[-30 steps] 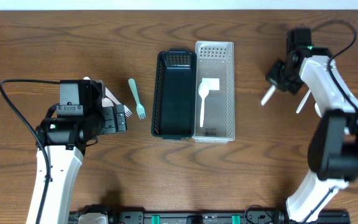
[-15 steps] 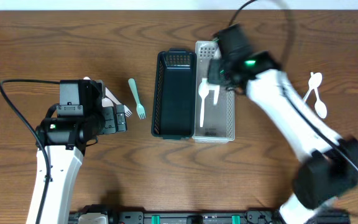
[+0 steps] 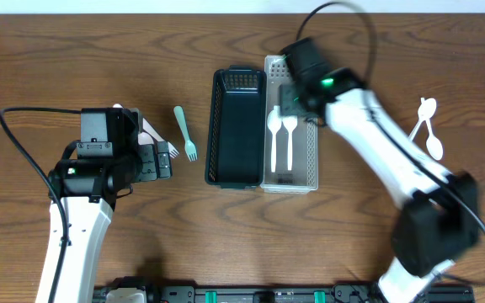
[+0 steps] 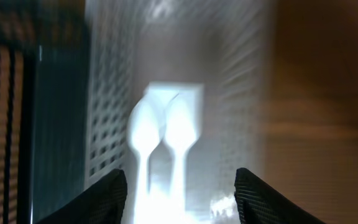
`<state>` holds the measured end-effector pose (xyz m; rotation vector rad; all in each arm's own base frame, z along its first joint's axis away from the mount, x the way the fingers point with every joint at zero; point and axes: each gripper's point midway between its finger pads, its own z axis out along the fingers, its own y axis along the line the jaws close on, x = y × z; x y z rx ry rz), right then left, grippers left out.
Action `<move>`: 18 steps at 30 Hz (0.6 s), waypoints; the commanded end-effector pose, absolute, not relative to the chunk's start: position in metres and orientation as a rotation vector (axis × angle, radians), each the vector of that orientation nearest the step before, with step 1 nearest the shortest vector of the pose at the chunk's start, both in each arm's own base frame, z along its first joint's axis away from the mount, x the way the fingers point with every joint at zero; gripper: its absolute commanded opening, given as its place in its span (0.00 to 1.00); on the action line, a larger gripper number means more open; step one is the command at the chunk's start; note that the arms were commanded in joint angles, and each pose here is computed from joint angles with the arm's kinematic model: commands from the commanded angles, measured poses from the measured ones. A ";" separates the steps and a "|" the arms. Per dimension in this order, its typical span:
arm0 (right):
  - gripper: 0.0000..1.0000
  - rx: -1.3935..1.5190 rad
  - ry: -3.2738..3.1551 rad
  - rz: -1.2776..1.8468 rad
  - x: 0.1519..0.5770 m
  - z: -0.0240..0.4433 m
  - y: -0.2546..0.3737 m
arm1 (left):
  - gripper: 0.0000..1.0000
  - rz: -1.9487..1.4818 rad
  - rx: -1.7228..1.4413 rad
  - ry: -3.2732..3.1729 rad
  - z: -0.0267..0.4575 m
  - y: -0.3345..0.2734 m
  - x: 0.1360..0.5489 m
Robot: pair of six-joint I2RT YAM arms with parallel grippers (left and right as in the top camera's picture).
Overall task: Pack container
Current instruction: 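Place the second spoon into the clear basket with the right gripper, then move the right gripper to the far-right spoons and grasp one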
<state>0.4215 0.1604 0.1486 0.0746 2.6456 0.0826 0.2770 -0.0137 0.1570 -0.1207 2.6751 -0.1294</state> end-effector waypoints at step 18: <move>0.73 0.490 2.817 -0.122 0.393 0.073 -0.130 | 0.98 -0.100 -0.108 2.658 0.163 -0.010 0.280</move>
